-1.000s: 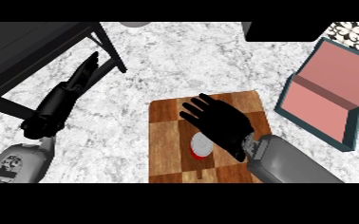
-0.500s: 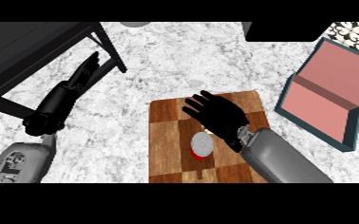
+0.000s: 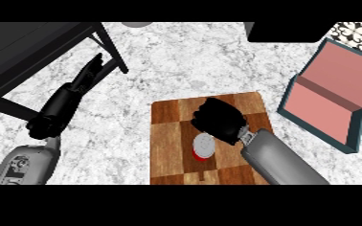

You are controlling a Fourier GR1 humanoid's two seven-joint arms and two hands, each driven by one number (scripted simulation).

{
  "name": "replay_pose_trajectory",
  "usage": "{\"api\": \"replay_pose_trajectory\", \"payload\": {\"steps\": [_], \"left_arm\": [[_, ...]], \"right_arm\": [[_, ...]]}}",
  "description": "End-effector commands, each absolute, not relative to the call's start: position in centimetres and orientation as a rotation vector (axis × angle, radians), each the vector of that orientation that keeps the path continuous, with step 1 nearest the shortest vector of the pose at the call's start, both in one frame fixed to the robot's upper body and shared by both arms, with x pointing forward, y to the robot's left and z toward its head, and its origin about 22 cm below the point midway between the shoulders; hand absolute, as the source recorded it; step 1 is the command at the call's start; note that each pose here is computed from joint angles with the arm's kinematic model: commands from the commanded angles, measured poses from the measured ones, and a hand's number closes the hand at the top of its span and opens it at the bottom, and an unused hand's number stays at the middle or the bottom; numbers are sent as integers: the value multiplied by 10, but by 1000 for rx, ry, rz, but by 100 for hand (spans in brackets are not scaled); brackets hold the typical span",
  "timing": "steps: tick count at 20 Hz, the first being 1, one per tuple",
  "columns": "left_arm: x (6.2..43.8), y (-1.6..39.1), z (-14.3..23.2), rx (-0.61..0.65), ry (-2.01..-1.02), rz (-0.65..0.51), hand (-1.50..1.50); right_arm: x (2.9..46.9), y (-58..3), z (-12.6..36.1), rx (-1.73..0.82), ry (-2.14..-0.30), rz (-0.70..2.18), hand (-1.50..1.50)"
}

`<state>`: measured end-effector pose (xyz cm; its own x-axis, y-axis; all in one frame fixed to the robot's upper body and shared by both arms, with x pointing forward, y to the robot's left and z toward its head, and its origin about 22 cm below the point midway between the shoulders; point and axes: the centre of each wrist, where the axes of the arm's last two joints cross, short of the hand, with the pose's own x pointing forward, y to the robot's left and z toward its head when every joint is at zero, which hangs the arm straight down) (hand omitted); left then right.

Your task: Pick the cupcake from the cutting board and place it in the cardboard box

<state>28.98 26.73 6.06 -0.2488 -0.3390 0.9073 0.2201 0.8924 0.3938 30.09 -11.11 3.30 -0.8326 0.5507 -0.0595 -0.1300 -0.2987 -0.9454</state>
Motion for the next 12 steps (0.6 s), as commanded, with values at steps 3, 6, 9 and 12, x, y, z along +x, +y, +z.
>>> {"api": "replay_pose_trajectory", "payload": {"steps": [3, 6, 9, 12], "left_arm": [[287, 269, 62, 89, -1756, -537, 0], [293, 261, 68, 118, -1754, -518, 0], [284, 272, 65, 111, -1723, -497, 0], [287, 273, 87, 121, -1736, -523, 0]], "right_arm": [[294, -91, 25, -510, -1622, 2082, 150], [281, -120, 13, -488, -1555, 1867, 150], [251, -105, 21, -464, -1528, 1713, 150], [225, -124, 44, -528, -1682, 1623, 150]]}}
